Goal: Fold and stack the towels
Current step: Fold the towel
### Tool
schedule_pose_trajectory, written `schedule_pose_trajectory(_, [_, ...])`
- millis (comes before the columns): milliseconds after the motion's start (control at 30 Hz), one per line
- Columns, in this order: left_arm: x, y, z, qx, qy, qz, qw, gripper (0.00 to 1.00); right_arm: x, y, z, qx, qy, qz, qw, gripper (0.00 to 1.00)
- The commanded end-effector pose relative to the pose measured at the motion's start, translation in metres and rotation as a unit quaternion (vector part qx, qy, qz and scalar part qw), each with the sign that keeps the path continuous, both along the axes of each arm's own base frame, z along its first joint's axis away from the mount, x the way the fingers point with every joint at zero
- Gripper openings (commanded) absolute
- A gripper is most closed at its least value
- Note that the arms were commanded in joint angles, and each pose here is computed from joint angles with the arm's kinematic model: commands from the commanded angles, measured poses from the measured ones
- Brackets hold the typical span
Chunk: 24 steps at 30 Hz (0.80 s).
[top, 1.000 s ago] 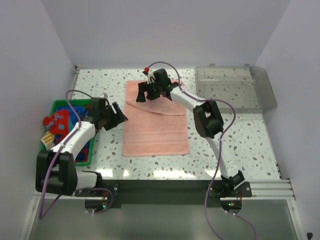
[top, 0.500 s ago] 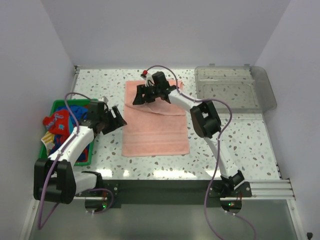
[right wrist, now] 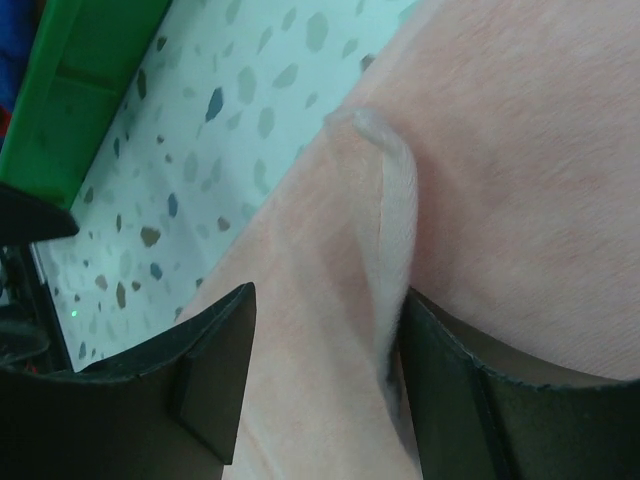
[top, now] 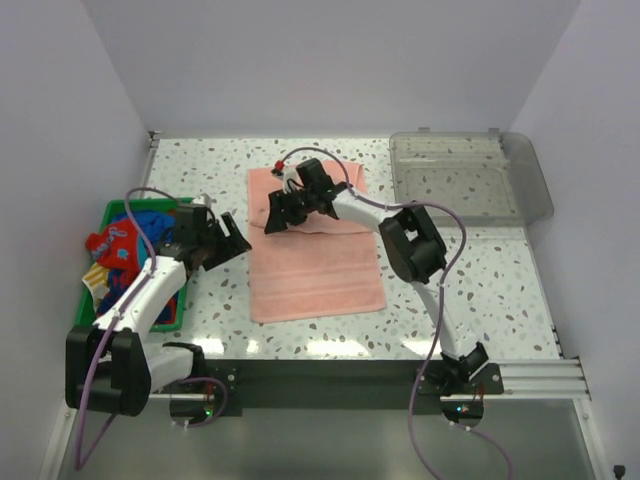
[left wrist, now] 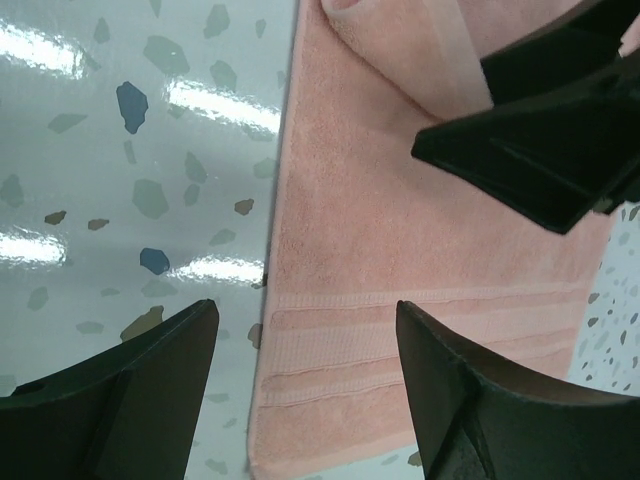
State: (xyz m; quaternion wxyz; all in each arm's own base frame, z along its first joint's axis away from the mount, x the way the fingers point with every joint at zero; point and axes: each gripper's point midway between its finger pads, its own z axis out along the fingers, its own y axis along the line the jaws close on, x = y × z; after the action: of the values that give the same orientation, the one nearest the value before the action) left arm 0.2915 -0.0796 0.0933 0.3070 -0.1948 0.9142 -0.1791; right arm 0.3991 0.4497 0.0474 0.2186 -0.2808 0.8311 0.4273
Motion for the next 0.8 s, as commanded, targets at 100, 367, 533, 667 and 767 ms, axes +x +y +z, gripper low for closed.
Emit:
schedule_pose_trajectory(100, [0.011,0.000,0.013,-0.019,-0.023,0.030,0.999,0.77,-0.060,-0.018,0.050,-0.048,-0.074,0.082,0.993,0.61])
schedule_pose_trajectory(367, [0.036,-0.012,0.018,-0.064,-0.026,0.045,0.997,0.73,-0.031,-0.102,0.057,-0.149,-0.103,-0.073,0.981,0.62])
schedule_pose_trajectory(533, [0.065,-0.017,0.011,-0.063,-0.021,0.050,0.997,0.61,-0.004,-0.168,0.059,-0.140,-0.064,-0.223,0.963,0.61])
schedule_pose_trajectory(667, [0.090,-0.022,0.004,-0.048,-0.020,0.048,0.997,0.56,0.005,-0.201,0.054,-0.156,-0.051,-0.286,0.944,0.61])
schedule_pose_trajectory(767, [0.104,-0.023,-0.013,-0.030,-0.001,0.048,0.998,0.54,0.009,-0.215,0.052,-0.157,-0.045,-0.317,0.934,0.61])
